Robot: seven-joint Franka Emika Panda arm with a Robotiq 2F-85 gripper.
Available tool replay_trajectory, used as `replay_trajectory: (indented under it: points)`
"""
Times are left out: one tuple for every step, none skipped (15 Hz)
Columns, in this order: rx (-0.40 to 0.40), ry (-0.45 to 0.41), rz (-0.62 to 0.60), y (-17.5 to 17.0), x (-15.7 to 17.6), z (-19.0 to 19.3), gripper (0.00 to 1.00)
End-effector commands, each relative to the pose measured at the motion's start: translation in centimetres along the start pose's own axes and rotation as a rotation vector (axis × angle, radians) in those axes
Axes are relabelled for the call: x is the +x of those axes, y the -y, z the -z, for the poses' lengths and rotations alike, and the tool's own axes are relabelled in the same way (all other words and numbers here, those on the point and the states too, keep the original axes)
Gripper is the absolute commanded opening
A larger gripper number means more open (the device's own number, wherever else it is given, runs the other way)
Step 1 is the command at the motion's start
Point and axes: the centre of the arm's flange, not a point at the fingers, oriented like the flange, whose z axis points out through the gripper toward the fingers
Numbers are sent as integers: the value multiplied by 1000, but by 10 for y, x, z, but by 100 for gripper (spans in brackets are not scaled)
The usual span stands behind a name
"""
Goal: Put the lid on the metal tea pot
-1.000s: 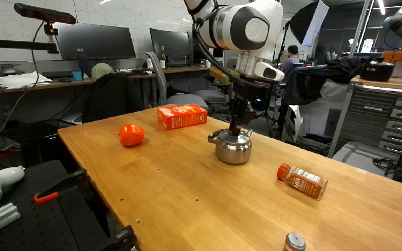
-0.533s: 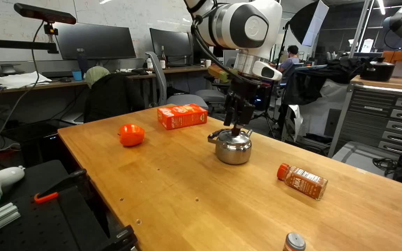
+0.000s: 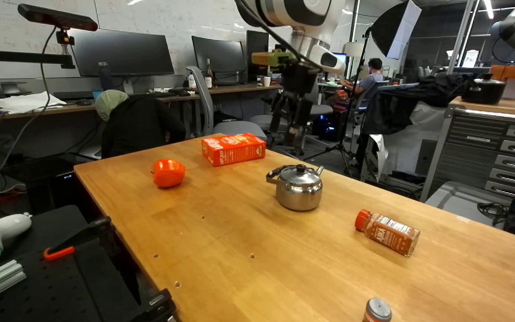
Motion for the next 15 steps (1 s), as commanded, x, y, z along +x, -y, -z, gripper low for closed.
replay_trajectory:
  points:
    - [-71,-16,89,6,-38,37,100]
    - [-101,-32,123,8,-47,44,100]
    - [-132,-45,149,10,-53,50,100]
    - [-166,-70,180,12,-60,56,100]
    - [-192,-94,217,14,-67,62,100]
    - [-212,-117,256,15,-74,66,100]
    - [-224,-137,294,15,-82,70,100]
    - [-225,-150,335,16,-90,74,100]
    - [-220,-158,371,16,-98,77,100]
    - [-209,-166,407,15,-107,79,100]
    - [-199,-171,442,13,-116,82,100]
    - [-190,-189,473,11,-124,85,100]
    - [-171,-210,502,8,-132,89,100]
    - [-148,-232,526,5,-138,93,100]
    - [-124,-259,544,1,-144,97,100]
